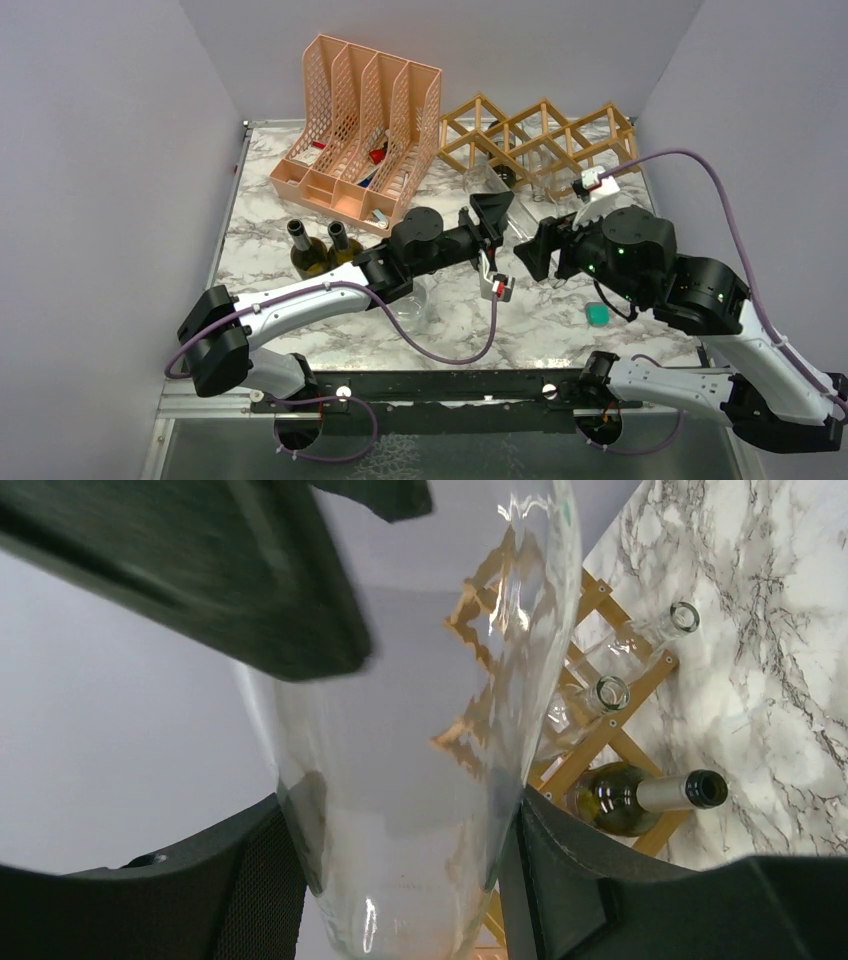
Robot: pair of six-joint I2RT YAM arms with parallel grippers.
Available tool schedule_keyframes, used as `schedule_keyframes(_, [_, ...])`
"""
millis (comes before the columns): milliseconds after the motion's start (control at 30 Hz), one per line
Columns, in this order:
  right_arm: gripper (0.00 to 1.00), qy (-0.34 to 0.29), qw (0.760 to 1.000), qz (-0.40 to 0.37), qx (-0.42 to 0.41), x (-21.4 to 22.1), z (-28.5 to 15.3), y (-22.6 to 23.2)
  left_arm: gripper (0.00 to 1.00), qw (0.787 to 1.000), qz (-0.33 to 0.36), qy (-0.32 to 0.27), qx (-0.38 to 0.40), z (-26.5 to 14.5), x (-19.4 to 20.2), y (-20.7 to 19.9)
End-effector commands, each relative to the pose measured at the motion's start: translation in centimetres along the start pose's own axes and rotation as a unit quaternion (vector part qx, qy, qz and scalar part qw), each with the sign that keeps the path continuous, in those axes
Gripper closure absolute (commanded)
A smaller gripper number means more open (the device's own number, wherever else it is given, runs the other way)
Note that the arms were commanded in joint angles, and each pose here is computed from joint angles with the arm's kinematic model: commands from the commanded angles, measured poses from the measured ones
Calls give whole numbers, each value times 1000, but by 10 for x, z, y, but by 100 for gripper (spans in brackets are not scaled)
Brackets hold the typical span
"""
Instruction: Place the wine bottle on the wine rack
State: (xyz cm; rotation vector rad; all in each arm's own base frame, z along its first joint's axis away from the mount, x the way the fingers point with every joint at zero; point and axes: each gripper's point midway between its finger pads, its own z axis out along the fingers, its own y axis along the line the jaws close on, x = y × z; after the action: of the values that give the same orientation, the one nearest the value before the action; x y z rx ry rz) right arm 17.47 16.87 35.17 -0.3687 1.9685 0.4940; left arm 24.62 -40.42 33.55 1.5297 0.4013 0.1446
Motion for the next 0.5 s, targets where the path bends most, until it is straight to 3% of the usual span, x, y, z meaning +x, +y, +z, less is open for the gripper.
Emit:
schedule_keyframes(0, [28,29,1000,-6,-6,21,15,6,100,998,41,-34,-43,-3,-18,28])
schedule_keyframes(467, [39,58,998,-5,13,52,40,3,100,997,68,-12,-30,-5,-10,15])
